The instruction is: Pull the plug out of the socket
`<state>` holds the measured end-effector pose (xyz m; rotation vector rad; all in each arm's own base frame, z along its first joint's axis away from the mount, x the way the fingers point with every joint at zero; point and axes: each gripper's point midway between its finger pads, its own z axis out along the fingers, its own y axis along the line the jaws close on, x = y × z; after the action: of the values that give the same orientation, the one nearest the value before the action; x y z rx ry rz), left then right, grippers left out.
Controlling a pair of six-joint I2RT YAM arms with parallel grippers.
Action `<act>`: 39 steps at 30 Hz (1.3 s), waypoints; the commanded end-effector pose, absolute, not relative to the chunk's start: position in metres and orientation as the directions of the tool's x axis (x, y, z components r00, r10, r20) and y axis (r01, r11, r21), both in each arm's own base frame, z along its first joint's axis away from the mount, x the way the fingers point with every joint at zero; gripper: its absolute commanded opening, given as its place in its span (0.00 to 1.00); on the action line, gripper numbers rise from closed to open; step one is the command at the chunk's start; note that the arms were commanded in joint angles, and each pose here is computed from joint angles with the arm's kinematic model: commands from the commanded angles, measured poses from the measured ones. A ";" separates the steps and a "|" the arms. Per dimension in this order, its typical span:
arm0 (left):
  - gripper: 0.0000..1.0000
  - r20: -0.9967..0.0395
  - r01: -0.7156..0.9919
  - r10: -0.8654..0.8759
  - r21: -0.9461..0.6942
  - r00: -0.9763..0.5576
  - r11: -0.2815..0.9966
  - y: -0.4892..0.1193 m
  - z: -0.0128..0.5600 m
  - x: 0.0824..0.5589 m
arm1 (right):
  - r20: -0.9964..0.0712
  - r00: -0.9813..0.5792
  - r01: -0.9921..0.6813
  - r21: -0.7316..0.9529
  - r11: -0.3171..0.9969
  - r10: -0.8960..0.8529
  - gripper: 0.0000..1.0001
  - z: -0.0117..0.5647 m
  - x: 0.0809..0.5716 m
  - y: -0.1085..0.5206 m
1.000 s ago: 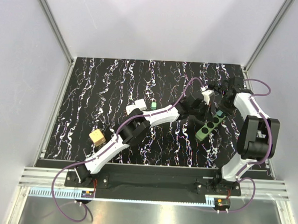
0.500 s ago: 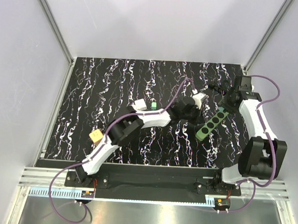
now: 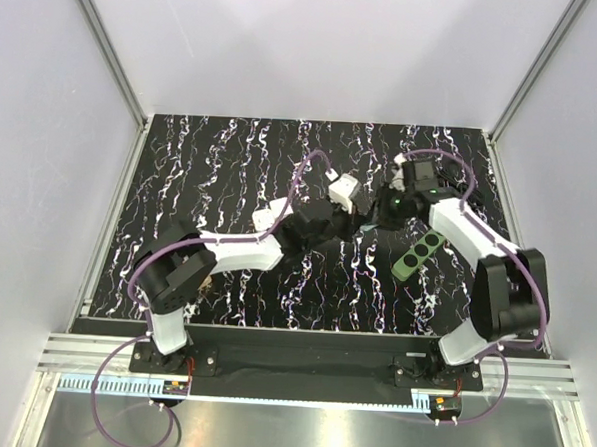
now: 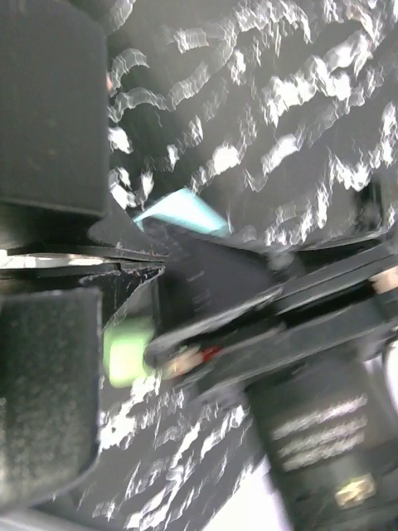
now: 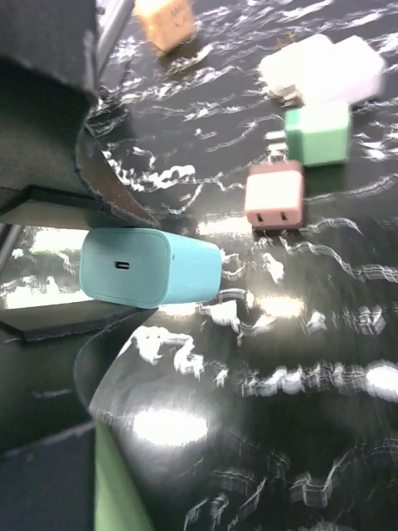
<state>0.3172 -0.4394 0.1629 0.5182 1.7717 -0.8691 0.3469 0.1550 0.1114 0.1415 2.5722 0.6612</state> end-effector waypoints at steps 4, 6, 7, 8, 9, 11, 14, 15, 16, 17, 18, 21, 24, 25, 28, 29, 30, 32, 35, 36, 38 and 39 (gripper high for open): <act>0.04 -0.945 0.598 -0.169 -0.310 -0.280 0.740 -0.394 0.175 0.352 | -0.409 -0.906 -0.142 0.539 0.830 0.110 0.00 0.090 0.349 0.211; 0.04 -0.942 0.575 -0.193 -0.321 -0.274 0.752 -0.384 0.176 0.359 | -0.402 -0.911 -0.152 0.530 0.834 0.089 0.00 0.082 0.349 0.221; 0.04 -0.940 0.566 -0.197 -0.326 -0.277 0.757 -0.379 0.174 0.360 | -0.403 -0.911 -0.153 0.528 0.835 0.088 0.00 0.081 0.350 0.224; 0.04 -0.939 0.548 -0.208 -0.329 -0.273 0.769 -0.372 0.174 0.364 | -0.403 -0.912 -0.161 0.525 0.836 0.078 0.00 0.079 0.351 0.230; 0.04 -0.938 0.538 -0.220 -0.334 -0.268 0.774 -0.368 0.178 0.366 | -0.402 -0.912 -0.157 0.522 0.839 0.080 0.00 0.078 0.353 0.231; 0.04 -0.939 0.501 -0.224 -0.331 -0.262 0.799 -0.356 0.174 0.370 | -0.398 -0.914 -0.154 0.524 0.838 0.081 0.00 0.076 0.358 0.235; 0.04 -0.939 0.451 -0.230 -0.325 -0.254 0.831 -0.338 0.170 0.375 | -0.391 -0.917 -0.151 0.527 0.837 0.080 0.00 0.070 0.363 0.243; 0.04 -0.939 0.438 -0.231 -0.326 -0.256 0.838 -0.334 0.169 0.376 | -0.389 -0.918 -0.151 0.525 0.838 0.079 0.00 0.069 0.364 0.243; 0.04 -0.938 0.415 -0.235 -0.325 -0.254 0.850 -0.327 0.167 0.380 | -0.389 -0.918 -0.150 0.523 0.839 0.078 0.00 0.068 0.365 0.244; 0.05 -0.937 0.404 -0.235 -0.326 -0.259 0.855 -0.324 0.165 0.381 | -0.385 -0.920 -0.146 0.517 0.843 0.076 0.00 0.064 0.365 0.244; 0.04 -0.933 0.391 -0.247 -0.337 -0.262 0.856 -0.319 0.164 0.382 | -0.387 -0.919 -0.145 0.506 0.850 0.073 0.00 0.061 0.366 0.241; 0.05 -0.926 0.383 -0.267 -0.356 -0.267 0.852 -0.314 0.164 0.384 | -0.397 -0.915 -0.144 0.475 0.868 0.066 0.00 0.059 0.365 0.235; 0.05 -0.926 0.390 -0.267 -0.357 -0.267 0.849 -0.315 0.163 0.384 | -0.391 -0.919 -0.148 0.466 0.873 0.053 0.00 0.057 0.361 0.232; 0.05 -0.927 0.393 -0.268 -0.357 -0.264 0.847 -0.315 0.164 0.384 | -0.386 -0.921 -0.144 0.460 0.876 0.051 0.00 0.054 0.359 0.231; 0.05 -0.928 0.387 -0.262 -0.351 -0.266 0.853 -0.314 0.159 0.385 | -0.391 -0.919 -0.143 0.449 0.882 0.049 0.01 0.053 0.360 0.229; 0.05 -0.927 0.384 -0.264 -0.352 -0.265 0.853 -0.313 0.159 0.385 | -0.382 -0.923 -0.141 0.452 0.881 0.048 0.02 0.050 0.360 0.230; 0.05 -0.928 0.384 -0.262 -0.351 -0.266 0.854 -0.313 0.158 0.385 | -0.381 -0.923 -0.141 0.453 0.880 0.048 0.03 0.049 0.361 0.230; 0.06 -0.929 0.385 -0.260 -0.348 -0.264 0.855 -0.312 0.159 0.385 | -0.380 -0.924 -0.141 0.448 0.883 0.046 0.06 0.048 0.363 0.230; 0.06 -0.929 0.393 -0.258 -0.348 -0.265 0.851 -0.314 0.160 0.384 | -0.388 -0.921 -0.142 0.432 0.891 0.042 0.12 0.049 0.366 0.228; 0.06 -0.929 0.394 -0.257 -0.348 -0.267 0.851 -0.315 0.160 0.384 | -0.391 -0.920 -0.144 0.429 0.892 0.040 0.15 0.049 0.367 0.228; 0.06 -0.928 0.396 -0.256 -0.349 -0.269 0.849 -0.316 0.159 0.385 | -0.395 -0.918 -0.141 0.415 0.899 0.038 0.26 0.050 0.368 0.226; 0.06 -0.928 0.397 -0.257 -0.351 -0.270 0.848 -0.317 0.159 0.385 | -0.395 -0.918 -0.141 0.408 0.902 0.036 0.31 0.049 0.367 0.224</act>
<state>0.3777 -0.3133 0.1245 0.1507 1.8418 -0.5852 0.3543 0.2226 0.0377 -0.0347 2.7131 0.6559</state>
